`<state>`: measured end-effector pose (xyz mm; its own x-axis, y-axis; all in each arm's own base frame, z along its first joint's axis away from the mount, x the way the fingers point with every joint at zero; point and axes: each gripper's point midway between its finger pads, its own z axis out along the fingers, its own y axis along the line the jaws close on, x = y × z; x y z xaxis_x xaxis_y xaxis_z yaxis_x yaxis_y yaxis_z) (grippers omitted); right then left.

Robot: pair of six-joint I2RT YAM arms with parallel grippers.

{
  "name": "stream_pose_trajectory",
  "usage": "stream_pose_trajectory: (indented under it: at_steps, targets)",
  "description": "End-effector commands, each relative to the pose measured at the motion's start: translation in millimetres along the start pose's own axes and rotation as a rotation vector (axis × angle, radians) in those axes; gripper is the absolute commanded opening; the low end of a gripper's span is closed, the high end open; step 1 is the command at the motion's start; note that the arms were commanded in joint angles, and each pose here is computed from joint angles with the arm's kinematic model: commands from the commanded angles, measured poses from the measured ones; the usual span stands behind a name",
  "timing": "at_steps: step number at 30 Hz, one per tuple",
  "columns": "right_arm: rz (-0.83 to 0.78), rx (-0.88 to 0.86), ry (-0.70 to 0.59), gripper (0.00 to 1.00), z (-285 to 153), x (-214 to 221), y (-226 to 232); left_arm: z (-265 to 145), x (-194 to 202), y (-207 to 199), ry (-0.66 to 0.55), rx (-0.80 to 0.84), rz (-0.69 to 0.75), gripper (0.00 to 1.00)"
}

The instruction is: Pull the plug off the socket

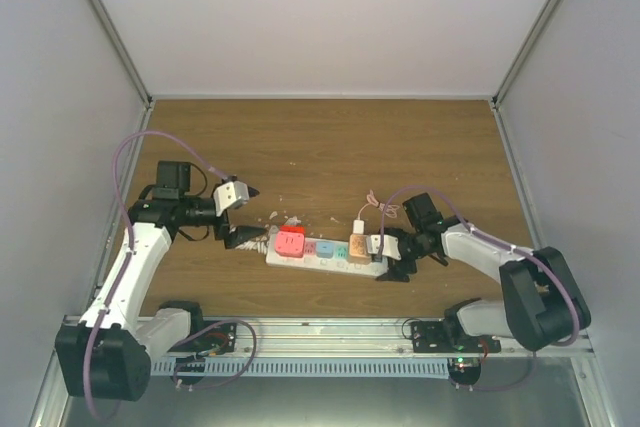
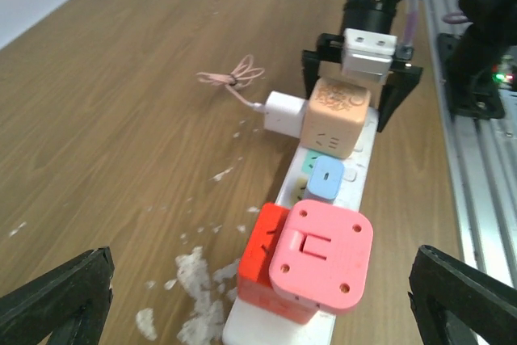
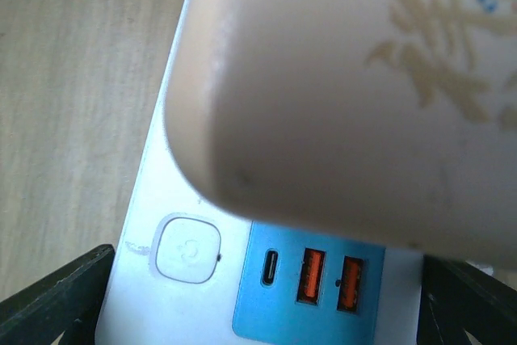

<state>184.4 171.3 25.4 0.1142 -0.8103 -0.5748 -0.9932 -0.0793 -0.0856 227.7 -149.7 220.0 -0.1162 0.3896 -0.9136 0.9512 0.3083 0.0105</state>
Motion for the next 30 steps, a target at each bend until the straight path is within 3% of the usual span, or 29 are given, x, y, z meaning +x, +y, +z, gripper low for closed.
stream_pose_trajectory:
  at_steps: [1, 5, 10, 15, 17, 30]
  targets:
    - [-0.070, -0.066, 0.026, 0.52, 1, 18, 32, 11, -5, -24, 0.014, 0.080, 0.105, 0.99]
    - [-0.068, -0.054, 0.022, 0.54, -3, 20, 33, 23, 0, -35, 0.032, 0.126, 0.128, 0.99]
    - [-0.035, -0.028, 0.023, 0.76, -8, 20, 24, 35, 10, -40, 0.066, 0.128, 0.176, 0.99]
    - [0.019, 0.021, -0.007, 0.82, -20, 13, 6, 37, 11, -40, 0.061, 0.131, 0.217, 0.99]
    - [0.029, 0.039, -0.024, 0.98, -27, 8, 1, 38, 12, -40, 0.064, 0.140, 0.235, 0.99]
    - [0.116, 0.116, 0.055, 1.00, -53, 21, -1, 43, 18, -36, 0.094, 0.114, 0.455, 0.99]
